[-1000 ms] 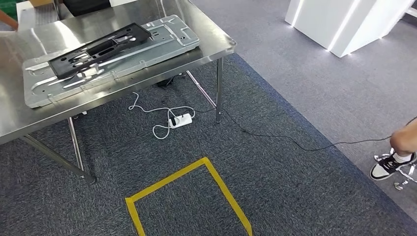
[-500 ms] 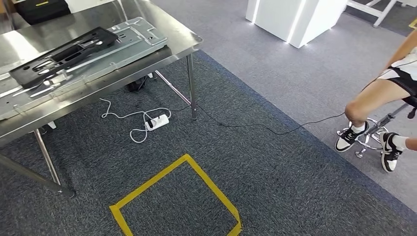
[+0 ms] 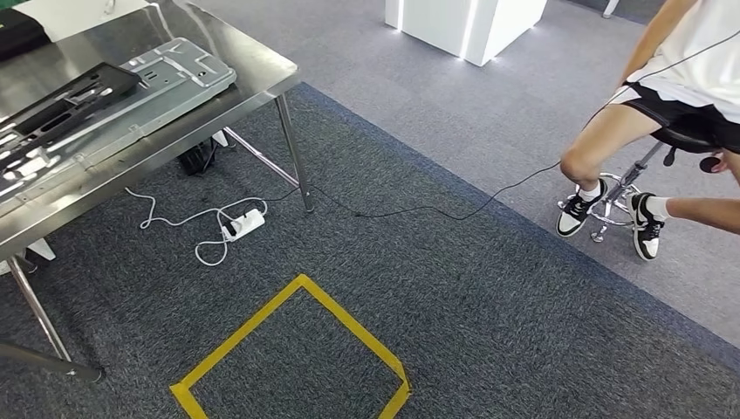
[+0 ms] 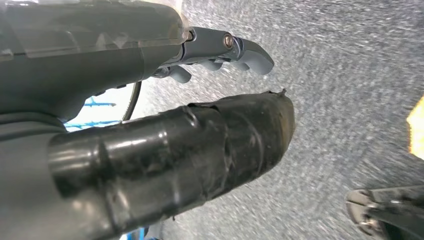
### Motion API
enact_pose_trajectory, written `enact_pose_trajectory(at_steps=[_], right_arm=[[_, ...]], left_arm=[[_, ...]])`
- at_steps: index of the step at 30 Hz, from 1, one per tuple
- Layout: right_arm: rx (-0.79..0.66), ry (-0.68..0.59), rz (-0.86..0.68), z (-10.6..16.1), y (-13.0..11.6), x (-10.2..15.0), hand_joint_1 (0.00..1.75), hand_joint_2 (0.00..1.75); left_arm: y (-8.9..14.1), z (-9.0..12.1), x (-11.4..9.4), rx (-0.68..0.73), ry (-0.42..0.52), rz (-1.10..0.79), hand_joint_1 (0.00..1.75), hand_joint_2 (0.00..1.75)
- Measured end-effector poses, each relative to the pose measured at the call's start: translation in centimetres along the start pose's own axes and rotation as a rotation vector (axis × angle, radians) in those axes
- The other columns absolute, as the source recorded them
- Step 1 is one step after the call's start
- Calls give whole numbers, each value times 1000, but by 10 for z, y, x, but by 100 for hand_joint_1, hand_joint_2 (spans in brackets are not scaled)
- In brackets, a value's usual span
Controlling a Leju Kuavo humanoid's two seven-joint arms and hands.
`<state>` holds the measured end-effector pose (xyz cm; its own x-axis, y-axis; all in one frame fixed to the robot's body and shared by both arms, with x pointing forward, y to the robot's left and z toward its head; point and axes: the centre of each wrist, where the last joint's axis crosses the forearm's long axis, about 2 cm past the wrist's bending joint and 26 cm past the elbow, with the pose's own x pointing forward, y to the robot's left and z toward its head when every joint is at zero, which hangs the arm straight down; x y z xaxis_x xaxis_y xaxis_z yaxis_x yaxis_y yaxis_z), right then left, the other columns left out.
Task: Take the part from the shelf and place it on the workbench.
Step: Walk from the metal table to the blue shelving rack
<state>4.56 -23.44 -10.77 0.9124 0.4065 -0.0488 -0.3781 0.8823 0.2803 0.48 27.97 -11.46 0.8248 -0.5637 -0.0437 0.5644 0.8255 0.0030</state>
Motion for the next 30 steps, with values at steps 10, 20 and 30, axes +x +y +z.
enact_pose_trajectory(at_steps=[10, 20, 30], right_arm=[[7, -27, -38, 2, -16, -12, 0, 0], [-7, -18, -57, 5, -32, -20, 0, 0], [-8, -27, -72, 4, -32, -23, 0, 0]], left_arm=[[1, 0, -1, -51, -35, -24, 0, 0], [-1, 1, 6, -117, -56, -26, 0, 0], [-2, 1, 5, -65, -87, -102, 0, 0]])
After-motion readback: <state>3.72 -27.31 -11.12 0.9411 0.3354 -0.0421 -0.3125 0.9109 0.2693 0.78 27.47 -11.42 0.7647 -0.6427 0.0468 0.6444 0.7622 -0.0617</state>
